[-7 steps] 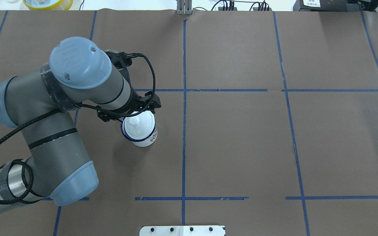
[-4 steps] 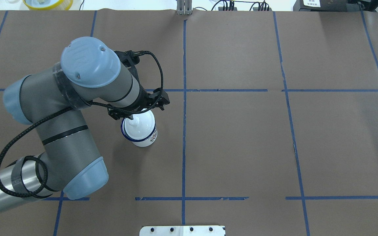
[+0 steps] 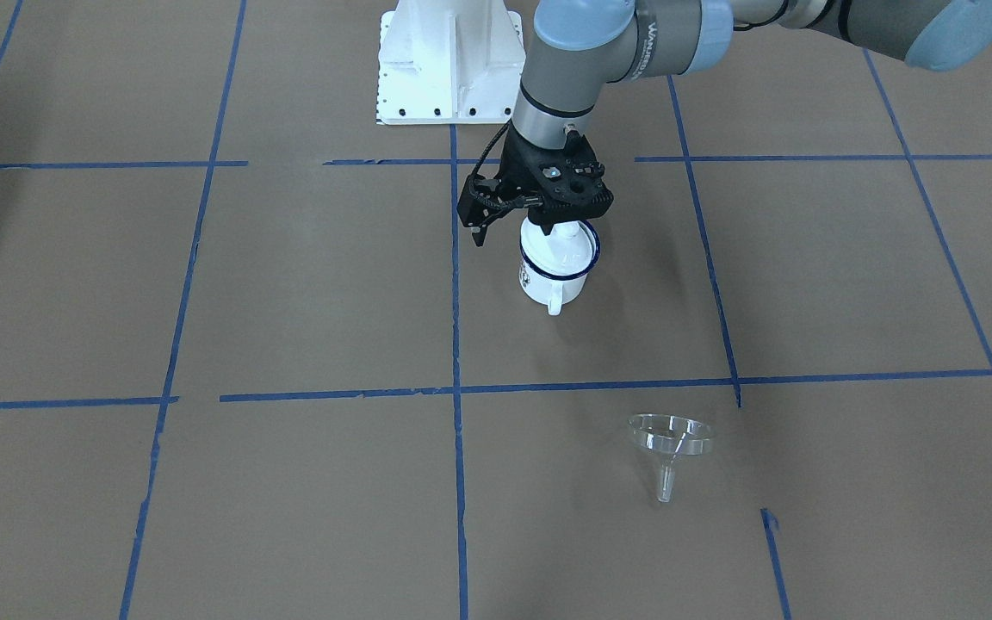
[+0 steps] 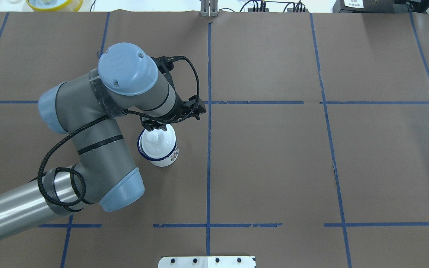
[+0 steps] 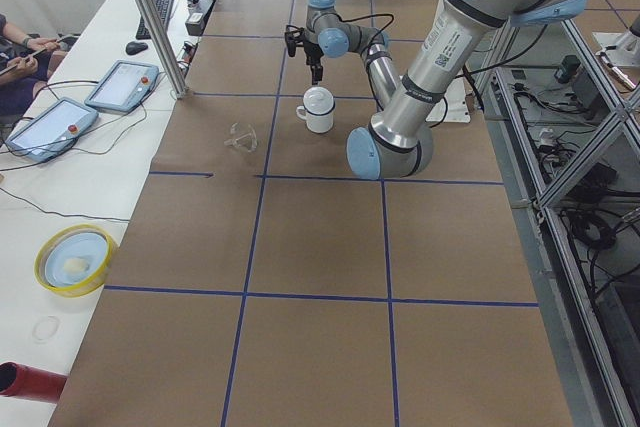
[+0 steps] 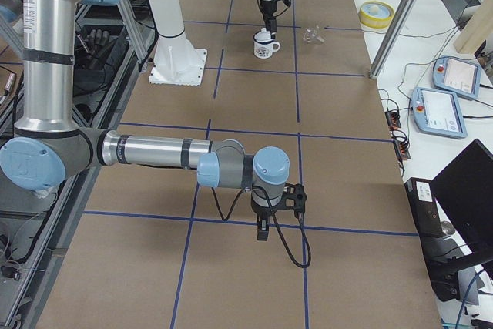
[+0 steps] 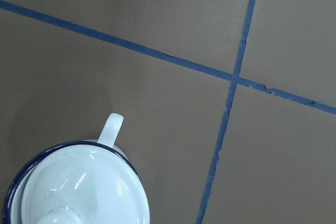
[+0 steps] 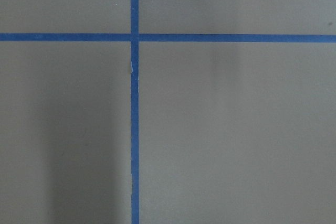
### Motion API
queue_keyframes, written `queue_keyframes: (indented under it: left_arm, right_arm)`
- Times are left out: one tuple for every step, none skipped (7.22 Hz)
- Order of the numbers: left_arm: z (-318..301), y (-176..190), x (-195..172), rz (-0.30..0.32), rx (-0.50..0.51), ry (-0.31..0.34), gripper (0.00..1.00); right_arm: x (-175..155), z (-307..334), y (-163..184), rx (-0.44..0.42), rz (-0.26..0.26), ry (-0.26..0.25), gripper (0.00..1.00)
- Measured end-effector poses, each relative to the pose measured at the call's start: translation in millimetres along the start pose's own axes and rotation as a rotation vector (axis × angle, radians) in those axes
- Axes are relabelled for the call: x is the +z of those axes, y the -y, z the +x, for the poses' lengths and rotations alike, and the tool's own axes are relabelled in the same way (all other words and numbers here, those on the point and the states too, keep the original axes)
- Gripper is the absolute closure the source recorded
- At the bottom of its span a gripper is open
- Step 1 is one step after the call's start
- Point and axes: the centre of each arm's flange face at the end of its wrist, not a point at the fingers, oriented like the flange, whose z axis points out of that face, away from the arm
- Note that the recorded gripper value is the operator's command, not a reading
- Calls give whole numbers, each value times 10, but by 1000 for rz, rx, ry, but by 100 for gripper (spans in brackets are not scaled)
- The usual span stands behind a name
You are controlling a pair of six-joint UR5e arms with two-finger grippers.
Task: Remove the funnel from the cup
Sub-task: 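Open the left gripper to release the white funnel in the mug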
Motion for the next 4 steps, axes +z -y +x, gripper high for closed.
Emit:
queue_keyframes:
  left_arm:
    - [42, 29, 88, -1, -1, 3, 0]
    - [45, 55, 169, -1, -2, 9, 0]
    - [36, 65, 229, -3, -3, 15, 0]
    - [25, 69, 265, -4, -4, 21, 0]
  right_arm:
    - [0, 0, 0, 0, 0, 0, 0]
    - [0, 0, 0, 0, 0, 0, 0]
    - [0, 0, 0, 0, 0, 0, 0]
    - [0, 0, 0, 0, 0, 0, 0]
